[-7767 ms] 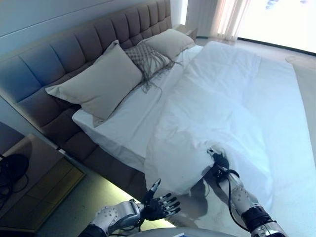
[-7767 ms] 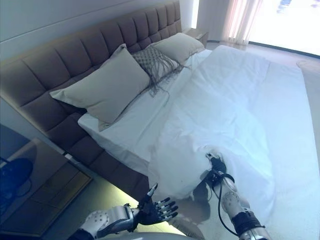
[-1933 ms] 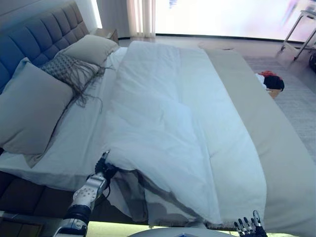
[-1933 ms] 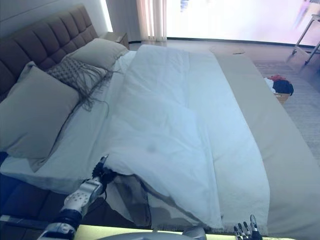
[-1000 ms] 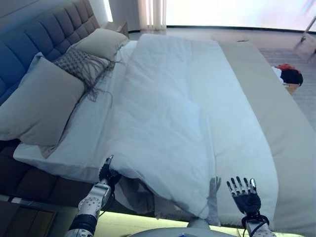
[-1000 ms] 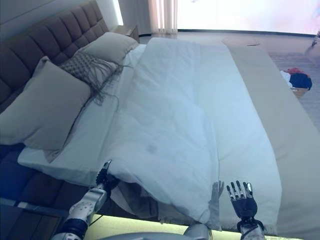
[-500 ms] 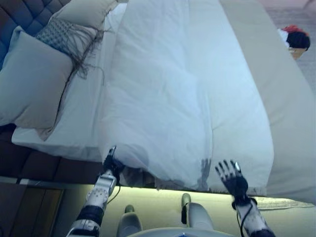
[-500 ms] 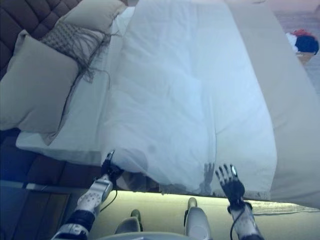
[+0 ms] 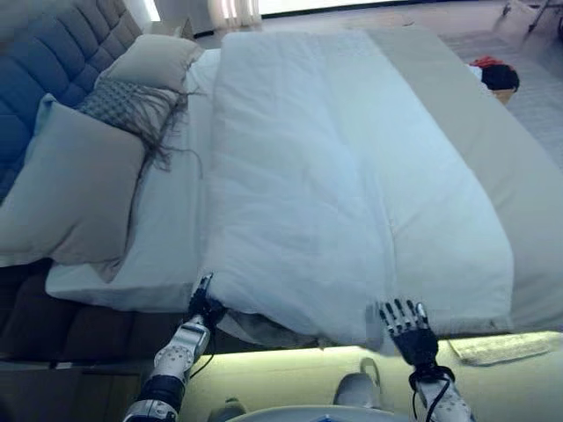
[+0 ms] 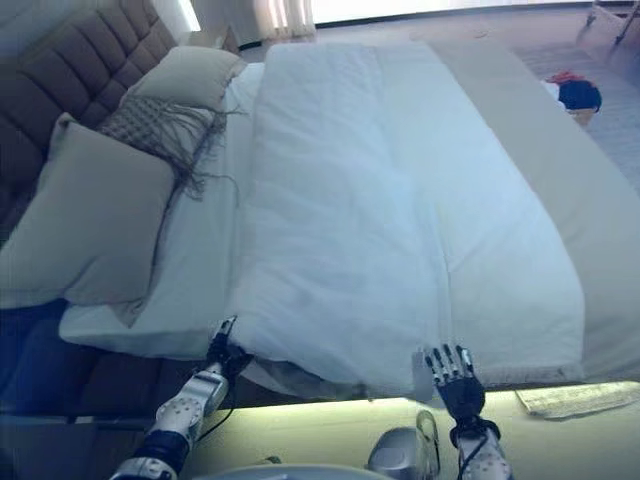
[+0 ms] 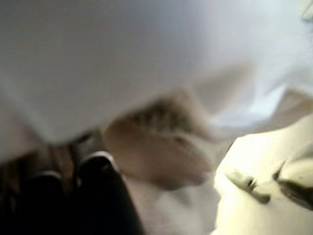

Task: Make the bed neatly

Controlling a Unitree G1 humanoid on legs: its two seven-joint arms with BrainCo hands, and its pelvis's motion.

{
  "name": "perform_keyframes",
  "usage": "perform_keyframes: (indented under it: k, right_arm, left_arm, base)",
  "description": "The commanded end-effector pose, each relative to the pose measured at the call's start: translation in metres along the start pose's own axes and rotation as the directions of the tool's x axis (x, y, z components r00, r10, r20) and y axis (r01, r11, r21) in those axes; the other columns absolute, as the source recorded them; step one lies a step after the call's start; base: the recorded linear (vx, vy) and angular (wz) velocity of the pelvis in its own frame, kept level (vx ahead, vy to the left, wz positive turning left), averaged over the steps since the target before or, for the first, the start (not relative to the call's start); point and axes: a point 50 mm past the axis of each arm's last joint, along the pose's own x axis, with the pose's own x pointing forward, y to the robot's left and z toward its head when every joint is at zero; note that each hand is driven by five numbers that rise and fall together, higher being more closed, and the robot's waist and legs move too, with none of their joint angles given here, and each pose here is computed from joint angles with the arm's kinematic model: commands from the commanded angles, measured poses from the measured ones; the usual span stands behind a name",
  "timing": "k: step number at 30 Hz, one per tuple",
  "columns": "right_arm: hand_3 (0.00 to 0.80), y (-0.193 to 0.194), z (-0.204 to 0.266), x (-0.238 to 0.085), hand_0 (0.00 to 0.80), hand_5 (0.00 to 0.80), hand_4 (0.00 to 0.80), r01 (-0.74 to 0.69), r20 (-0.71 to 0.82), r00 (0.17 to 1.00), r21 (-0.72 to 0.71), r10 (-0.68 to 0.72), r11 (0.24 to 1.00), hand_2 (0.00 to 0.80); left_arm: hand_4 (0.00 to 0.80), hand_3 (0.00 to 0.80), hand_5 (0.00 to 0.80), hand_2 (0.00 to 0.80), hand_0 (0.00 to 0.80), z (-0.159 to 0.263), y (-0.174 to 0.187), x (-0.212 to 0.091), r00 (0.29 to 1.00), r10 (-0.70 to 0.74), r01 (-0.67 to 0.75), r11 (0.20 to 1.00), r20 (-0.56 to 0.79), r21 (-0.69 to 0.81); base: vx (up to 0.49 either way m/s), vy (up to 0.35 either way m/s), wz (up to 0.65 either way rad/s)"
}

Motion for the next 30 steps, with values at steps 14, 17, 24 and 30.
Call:
perform_keyframes:
  k: [14,17,24,30]
  right_arm:
    - [0.0,0.004,0.014,-0.013,0.0,0.0,0.0,-0.097,0.043,0.994,0.006,0.097,0.995,0.0]
    - [0.0,-0.002,0.026,-0.014,0.0,0.0,0.0,-0.066,0.055,0.996,-0.013,0.067,0.998,0.0]
    - [0.0,0.001,0.036,-0.009,0.0,0.0,0.0,-0.042,0.06,0.997,-0.056,0.045,0.998,0.0]
    - [0.0,0.007,0.037,-0.005,0.0,0.0,0.0,-0.051,0.035,0.998,-0.094,0.054,0.994,0.0]
  left_arm:
    - [0.8,0.8,0.8,0.8,0.8,0.107,0.032,-0.035,0.92,0.169,-0.2,0.979,0.354,0.05]
    - [0.8,0.8,0.8,0.8,0.8,0.13,0.053,-0.052,0.87,0.273,-0.344,0.933,0.411,0.108]
    - [0.8,0.8,0.8,0.8,0.8,0.185,0.083,-0.11,0.737,0.413,-0.564,0.812,0.535,0.149]
    - [0.8,0.8,0.8,0.8,0.8,0.232,0.078,-0.156,0.659,0.408,-0.619,0.771,0.632,0.148]
  base:
    - [-0.005,0.051,-0.13]
    - [0.044,0.008,0.05]
    - [0.062,0.066,0.16]
    - [0.058,0.085,0.04]
